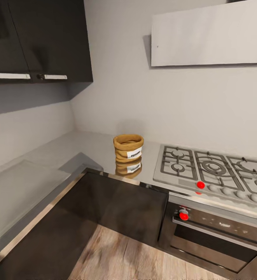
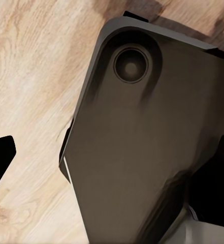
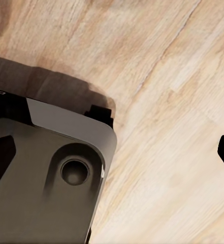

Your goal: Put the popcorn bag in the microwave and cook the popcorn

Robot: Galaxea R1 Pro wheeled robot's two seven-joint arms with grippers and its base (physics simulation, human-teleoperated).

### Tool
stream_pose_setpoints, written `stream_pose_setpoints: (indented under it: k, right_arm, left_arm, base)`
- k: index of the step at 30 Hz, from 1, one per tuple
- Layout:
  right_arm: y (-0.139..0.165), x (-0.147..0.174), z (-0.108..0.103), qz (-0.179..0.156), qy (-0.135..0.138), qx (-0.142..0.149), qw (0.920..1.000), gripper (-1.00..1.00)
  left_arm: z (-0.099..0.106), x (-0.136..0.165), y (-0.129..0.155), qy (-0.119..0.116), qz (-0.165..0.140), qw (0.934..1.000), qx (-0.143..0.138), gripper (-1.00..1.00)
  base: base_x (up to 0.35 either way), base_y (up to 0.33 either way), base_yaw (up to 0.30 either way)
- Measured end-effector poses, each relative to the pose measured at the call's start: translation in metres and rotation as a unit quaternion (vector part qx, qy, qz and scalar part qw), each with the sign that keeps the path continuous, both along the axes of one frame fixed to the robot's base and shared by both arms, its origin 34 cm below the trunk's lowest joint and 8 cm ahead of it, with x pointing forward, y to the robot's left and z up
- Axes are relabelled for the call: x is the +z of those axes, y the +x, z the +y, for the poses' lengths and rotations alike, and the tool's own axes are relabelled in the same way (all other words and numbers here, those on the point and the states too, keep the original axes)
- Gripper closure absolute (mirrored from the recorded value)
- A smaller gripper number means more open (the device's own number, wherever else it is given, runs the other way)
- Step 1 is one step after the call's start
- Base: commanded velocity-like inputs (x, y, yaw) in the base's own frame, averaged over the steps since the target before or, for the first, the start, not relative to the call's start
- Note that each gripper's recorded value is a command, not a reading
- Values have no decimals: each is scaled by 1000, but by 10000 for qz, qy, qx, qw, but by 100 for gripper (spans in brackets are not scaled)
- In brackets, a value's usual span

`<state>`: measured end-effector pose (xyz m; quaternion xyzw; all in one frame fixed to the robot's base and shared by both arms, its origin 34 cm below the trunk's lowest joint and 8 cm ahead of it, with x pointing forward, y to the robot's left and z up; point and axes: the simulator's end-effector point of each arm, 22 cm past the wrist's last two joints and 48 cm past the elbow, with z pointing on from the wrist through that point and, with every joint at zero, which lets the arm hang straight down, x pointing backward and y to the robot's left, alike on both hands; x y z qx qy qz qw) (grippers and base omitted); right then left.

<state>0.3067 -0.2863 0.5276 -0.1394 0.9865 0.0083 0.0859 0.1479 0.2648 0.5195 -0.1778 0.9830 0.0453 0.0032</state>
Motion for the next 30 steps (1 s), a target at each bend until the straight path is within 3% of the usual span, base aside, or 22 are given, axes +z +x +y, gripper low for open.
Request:
stream_pose_setpoints:
  k: [30]
  right_arm:
    - [-18,-8,0,232,-6,-1,9997,-100]
  left_arm:
    - [0,0,-18,2,238,9997,10,-100]
  base:
    - [0,0,0]
